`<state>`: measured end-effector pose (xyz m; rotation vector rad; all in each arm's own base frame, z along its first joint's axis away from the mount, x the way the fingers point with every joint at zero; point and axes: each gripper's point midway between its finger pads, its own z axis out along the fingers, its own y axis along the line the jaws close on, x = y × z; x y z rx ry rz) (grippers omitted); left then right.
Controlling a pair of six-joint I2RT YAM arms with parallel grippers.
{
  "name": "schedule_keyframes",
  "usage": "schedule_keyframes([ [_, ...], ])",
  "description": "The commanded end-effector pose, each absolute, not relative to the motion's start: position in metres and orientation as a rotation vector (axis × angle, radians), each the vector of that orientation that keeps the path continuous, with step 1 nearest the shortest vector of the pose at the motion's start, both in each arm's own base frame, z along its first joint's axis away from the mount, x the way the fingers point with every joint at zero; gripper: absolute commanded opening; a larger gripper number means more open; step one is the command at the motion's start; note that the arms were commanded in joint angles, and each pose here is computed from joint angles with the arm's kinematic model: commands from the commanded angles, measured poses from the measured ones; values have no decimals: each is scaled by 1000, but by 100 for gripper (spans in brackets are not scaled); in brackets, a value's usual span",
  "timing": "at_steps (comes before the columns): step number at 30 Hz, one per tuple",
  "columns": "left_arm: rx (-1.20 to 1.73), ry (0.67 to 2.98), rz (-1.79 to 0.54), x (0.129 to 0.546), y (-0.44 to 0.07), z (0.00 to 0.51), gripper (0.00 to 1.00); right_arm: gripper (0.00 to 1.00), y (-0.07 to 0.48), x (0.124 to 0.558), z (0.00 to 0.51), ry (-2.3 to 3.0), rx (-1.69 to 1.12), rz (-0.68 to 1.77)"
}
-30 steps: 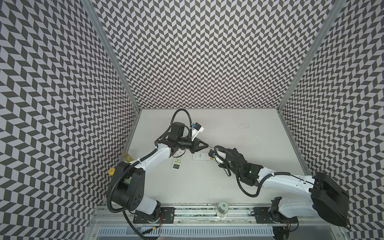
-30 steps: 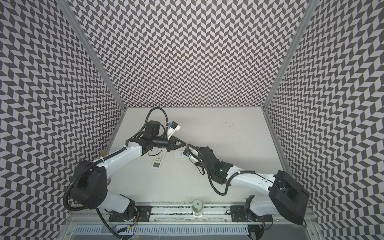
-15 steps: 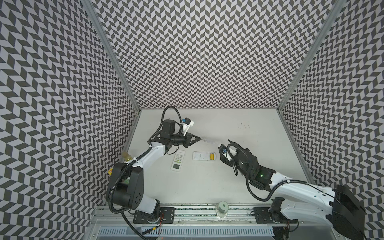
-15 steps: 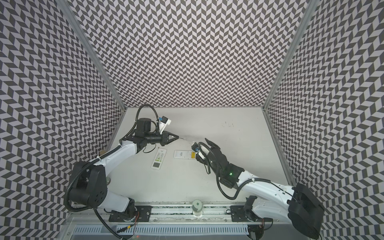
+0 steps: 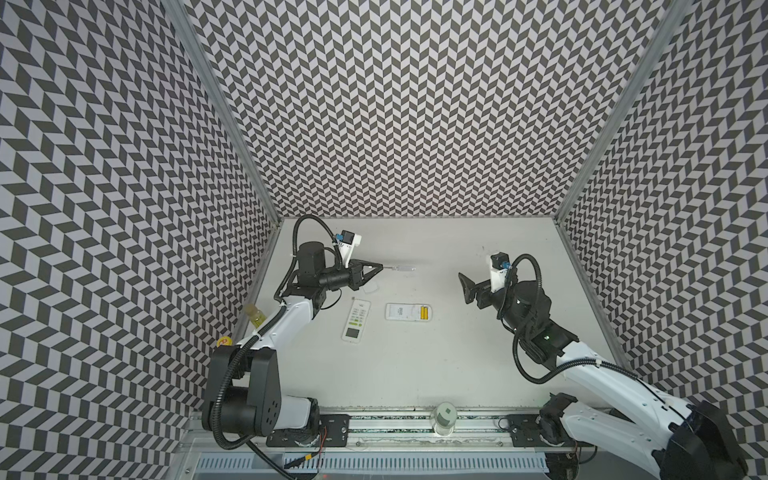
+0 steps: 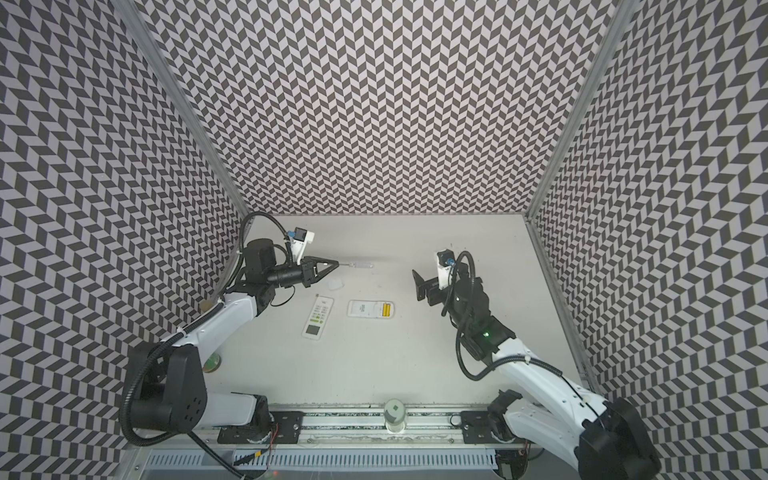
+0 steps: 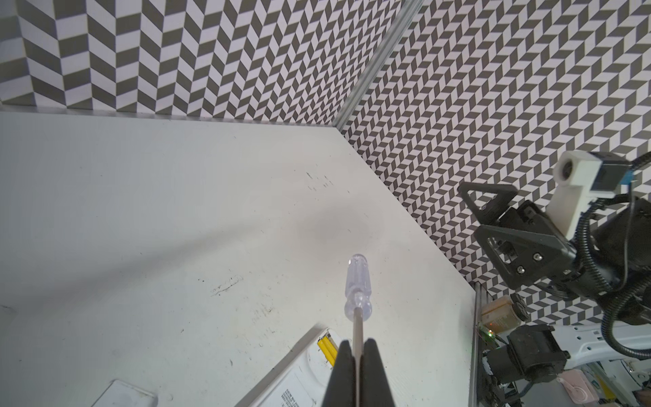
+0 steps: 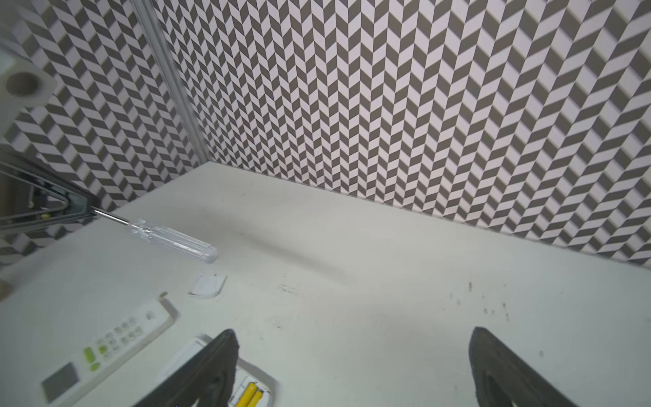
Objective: Unload the batteries from the remote control
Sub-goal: 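Bring the right gripper back toward the screwdriver held by the left gripper, then close the right gripper on the screwdriver next to the left gripper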
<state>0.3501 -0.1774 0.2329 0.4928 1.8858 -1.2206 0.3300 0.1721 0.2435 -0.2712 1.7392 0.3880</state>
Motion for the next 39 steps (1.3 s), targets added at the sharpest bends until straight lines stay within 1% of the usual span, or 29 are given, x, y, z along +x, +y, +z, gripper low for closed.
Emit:
schedule_keyframes([
  [1,502,1789,-1274,343,-176,256,0,100,190,335,253,1766,-184,671],
  [4,523,1755,-1348,332,-180,260,0,100,205,340,252,1815,-200,794],
  [12,535,1726,-1415,323,-185,267,0,100,242,329,270,1804,-342,1069],
  [16,546,1725,-1416,322,-189,268,0,95,254,326,273,1770,-372,1183],
  [20,576,1704,-1452,318,-192,278,0,92,276,319,271,1775,-494,1331],
  [23,601,1693,-1478,314,-196,281,0,88,285,321,268,1778,-521,1394],
  [33,686,1667,-1579,300,-217,290,0,86,300,310,284,1672,-612,1575],
  [39,694,1666,-1613,297,-223,292,0,83,318,300,283,1650,-647,1630],
])
